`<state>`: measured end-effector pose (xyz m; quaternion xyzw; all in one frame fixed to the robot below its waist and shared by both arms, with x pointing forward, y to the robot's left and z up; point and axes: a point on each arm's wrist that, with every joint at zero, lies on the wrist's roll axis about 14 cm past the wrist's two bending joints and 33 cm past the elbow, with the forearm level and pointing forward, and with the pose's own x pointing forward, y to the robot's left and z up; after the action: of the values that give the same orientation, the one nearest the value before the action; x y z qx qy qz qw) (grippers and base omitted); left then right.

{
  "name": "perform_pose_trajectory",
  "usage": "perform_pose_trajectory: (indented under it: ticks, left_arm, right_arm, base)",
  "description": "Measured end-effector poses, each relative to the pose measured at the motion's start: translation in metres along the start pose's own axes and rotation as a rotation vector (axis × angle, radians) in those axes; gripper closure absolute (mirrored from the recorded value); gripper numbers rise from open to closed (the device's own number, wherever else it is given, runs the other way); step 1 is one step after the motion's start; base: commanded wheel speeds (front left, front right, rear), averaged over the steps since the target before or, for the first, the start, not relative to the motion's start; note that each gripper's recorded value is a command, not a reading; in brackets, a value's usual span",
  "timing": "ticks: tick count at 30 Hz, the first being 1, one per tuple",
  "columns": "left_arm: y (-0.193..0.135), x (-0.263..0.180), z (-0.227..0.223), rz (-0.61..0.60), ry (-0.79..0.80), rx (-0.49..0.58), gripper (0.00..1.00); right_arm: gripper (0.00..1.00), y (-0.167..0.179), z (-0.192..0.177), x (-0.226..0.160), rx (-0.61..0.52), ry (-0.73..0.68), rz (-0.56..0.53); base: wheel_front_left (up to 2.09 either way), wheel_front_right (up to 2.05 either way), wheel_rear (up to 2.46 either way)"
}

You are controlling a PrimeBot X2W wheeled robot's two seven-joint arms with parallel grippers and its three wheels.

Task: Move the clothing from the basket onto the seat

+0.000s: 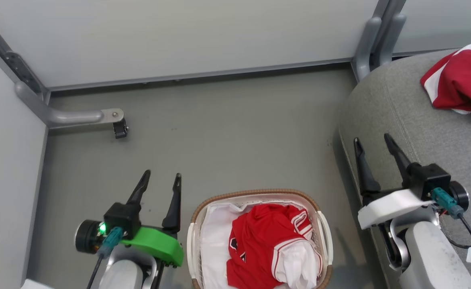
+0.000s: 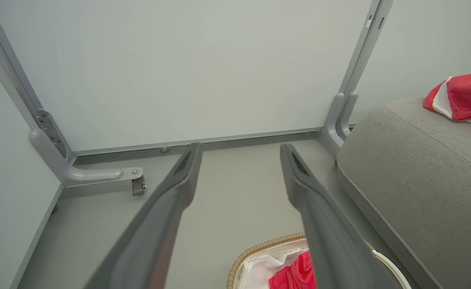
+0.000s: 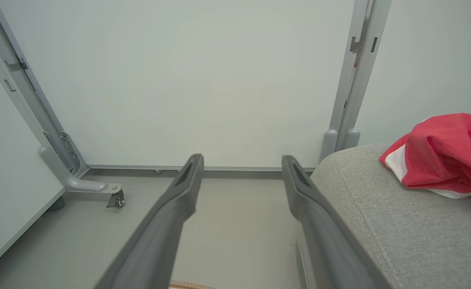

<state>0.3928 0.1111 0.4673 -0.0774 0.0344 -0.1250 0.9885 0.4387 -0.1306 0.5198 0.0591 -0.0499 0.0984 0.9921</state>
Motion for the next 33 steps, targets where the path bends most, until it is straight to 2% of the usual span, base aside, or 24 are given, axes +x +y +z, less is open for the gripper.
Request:
perform_pose_trajectory:
  ticks: [7,14,22,33]
  left_arm:
    - [-0.048,0.039,-0.052,-0.206,0.171,0.046,0.0]
    - [-0.085,0.05,-0.123,-0.39,0.392,0.062,0.0]
    - [-0.063,0.047,-0.212,-0.38,0.69,0.052,0.0]
    - [-0.071,0.066,-0.287,-0.438,0.834,0.013,0.0]
  right_arm:
    - [0.0,-0.024,0.002,0.032,-0.04,-0.035,-0.046]
    - [0.0,-0.041,-0.005,0.067,-0.064,-0.069,-0.066]
    - [0.0,-0.047,-0.023,0.1,-0.056,-0.088,-0.047]
    - [0.0,-0.069,-0.072,0.117,-0.075,-0.039,-0.058]
  base:
    - [0.0,0.0,0.0]
    - [0.0,0.0,0.0]
    - [0.0,0.0,0.0]
    - [0.0,0.0,0.0]
